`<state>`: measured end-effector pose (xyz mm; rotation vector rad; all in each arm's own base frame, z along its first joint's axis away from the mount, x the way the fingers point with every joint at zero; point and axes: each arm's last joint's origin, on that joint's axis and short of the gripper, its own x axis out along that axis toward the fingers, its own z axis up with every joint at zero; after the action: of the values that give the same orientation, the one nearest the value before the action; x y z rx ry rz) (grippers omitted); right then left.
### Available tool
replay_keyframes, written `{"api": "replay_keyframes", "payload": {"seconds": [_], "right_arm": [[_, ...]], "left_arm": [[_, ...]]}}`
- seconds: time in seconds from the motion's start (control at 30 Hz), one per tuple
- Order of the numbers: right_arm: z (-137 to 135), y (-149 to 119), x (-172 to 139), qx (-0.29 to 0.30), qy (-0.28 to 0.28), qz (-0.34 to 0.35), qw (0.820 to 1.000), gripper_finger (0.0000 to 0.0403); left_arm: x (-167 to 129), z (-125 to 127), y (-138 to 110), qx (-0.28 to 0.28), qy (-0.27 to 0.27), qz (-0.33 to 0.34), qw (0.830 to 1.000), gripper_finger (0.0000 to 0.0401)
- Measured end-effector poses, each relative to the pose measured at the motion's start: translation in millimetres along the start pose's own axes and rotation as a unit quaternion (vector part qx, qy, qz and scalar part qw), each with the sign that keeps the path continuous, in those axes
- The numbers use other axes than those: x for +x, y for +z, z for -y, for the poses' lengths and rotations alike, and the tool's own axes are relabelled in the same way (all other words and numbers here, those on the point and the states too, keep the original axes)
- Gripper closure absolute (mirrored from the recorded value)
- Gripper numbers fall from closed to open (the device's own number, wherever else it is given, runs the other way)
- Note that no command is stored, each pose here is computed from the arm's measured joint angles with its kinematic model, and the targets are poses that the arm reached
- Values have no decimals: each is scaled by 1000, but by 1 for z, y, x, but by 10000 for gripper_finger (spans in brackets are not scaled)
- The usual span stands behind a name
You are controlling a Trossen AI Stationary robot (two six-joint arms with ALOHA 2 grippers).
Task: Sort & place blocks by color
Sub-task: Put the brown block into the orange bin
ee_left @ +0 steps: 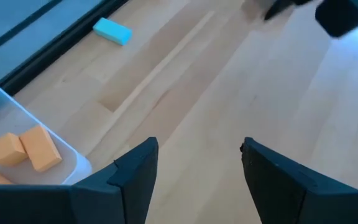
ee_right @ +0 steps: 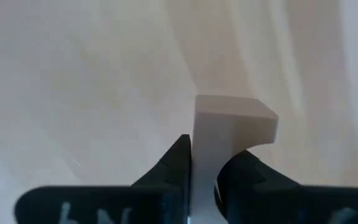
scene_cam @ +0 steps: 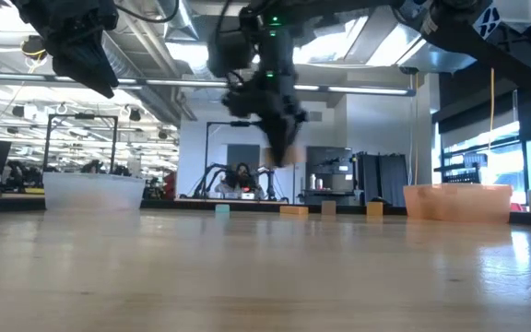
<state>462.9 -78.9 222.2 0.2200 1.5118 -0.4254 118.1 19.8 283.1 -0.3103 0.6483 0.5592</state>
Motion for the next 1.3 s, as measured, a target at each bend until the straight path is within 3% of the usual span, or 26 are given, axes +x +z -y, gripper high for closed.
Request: {"api": "replay_keyframes", "payload": {"seconds": [0.1,0.47,0.73,0.87,1.03,1.3], "right_arm": [[16,-9,-5,19,-49,-44,998,351],[77,-19,-49,45,-44,5,998,351],[141,-61,-72,100,-67,-12,993,351],[170,-98,-64,148,-80,-60,984,351],[201,-136,-50,224,-95,-70,967,351],[233,-176,1,300,-82,-169,935,351]], "left_arm": [[0,-1,0,0,18,8,1000,182],[5,4,8,-10,18,36,999,182],[24,9,23,-33,29,58,997,182],[38,9,31,-47,43,67,996,182],[57,7,43,-33,56,84,994,182],[89,0,62,-45,9,107,993,182]]}}
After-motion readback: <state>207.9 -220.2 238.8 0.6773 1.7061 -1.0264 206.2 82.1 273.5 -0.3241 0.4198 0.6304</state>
